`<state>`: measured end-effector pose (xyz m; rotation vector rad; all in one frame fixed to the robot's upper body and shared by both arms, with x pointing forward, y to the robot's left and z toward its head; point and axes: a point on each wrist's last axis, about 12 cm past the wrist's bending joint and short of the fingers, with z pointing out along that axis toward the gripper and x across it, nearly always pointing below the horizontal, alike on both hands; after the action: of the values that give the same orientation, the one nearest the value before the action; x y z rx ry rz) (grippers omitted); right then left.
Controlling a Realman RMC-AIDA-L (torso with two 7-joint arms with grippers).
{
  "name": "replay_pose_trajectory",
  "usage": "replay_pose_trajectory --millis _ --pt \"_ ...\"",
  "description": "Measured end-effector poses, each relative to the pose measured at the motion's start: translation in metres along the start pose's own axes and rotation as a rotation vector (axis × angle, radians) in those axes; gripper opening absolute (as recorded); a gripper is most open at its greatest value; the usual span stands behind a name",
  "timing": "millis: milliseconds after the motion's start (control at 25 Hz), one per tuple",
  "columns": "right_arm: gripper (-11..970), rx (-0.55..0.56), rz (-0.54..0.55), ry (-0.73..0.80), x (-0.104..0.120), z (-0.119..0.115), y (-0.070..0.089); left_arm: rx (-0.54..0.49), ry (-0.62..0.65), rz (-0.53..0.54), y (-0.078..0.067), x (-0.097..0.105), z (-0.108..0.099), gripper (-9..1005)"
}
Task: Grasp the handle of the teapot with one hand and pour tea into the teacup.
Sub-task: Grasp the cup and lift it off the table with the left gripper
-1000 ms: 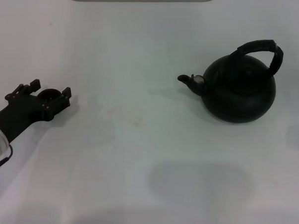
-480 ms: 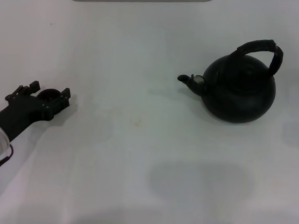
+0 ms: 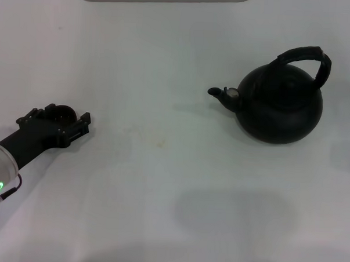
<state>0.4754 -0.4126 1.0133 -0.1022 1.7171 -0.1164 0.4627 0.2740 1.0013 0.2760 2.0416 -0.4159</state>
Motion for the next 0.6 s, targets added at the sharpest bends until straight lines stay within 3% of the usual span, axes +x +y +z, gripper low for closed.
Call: replay_pose_trajectory --millis 600 --pt "389 0.000 0.002 -0.004 0.0011 -0.0029 0.0005 -0.003 -0.006 0.019 -0.0004 -0.0028 0.0012 869"
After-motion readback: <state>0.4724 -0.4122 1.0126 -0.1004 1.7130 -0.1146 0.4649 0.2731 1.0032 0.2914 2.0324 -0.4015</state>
